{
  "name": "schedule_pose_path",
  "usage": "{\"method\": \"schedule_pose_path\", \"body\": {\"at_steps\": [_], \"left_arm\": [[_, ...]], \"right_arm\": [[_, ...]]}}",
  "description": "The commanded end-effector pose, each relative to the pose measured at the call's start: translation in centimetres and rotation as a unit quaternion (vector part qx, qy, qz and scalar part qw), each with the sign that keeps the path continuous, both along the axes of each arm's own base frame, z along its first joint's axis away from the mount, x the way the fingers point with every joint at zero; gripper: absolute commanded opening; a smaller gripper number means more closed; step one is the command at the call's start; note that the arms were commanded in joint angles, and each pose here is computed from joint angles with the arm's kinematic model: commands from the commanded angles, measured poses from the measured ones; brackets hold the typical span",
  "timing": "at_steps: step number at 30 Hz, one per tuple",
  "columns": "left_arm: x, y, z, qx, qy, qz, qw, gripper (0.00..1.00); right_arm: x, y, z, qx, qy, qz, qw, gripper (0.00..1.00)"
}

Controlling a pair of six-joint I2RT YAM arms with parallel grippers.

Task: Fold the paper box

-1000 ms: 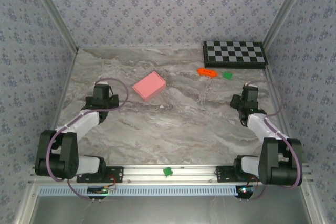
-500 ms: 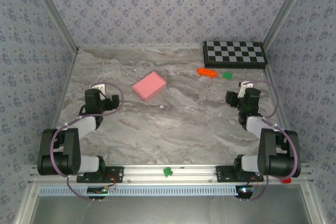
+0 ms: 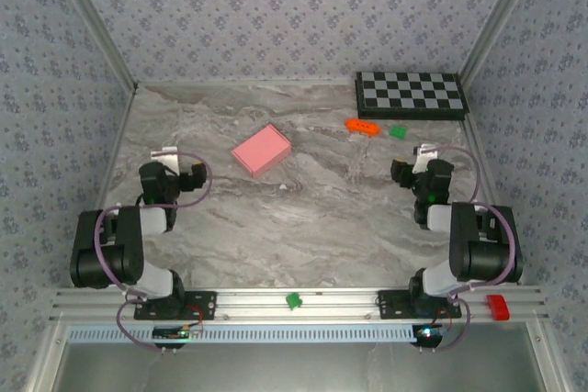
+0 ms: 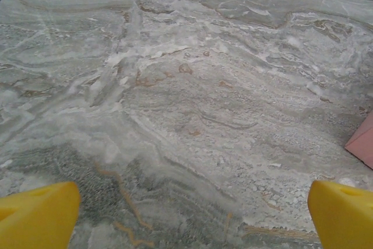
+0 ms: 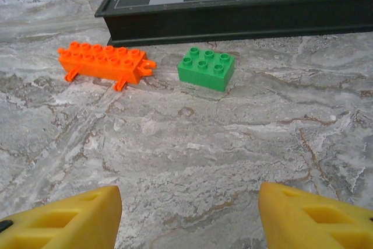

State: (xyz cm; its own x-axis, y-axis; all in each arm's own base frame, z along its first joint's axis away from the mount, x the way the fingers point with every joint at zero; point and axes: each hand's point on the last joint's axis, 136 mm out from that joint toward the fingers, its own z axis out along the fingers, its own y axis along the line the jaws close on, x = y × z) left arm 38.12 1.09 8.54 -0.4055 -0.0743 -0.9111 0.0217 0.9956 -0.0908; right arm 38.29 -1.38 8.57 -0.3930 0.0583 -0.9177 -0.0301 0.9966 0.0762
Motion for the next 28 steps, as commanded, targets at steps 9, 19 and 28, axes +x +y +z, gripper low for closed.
{"method": "schedule_pose_path", "body": {"at_steps": [9, 19, 28], "left_arm": [[1.64, 0.44, 0.31, 0.027, -0.012, 0.037, 0.999, 1.0], [1.69, 0.24, 0.31, 0.035, -0.01, 0.038, 0.999, 1.0], [1.68, 0.21, 0.25, 0.034, -0.009, 0.037, 0.999, 1.0]], "right_arm": [[0.97, 0.09, -0.05, -0.043, -0.008, -0.019, 0.999, 1.0], [1.0, 0.02, 0.04, -0.044, -0.009, -0.021, 0.999, 1.0], [0.95, 0.06, -0.04, -0.044, -0.008, -0.021, 0.999, 1.0]]}}
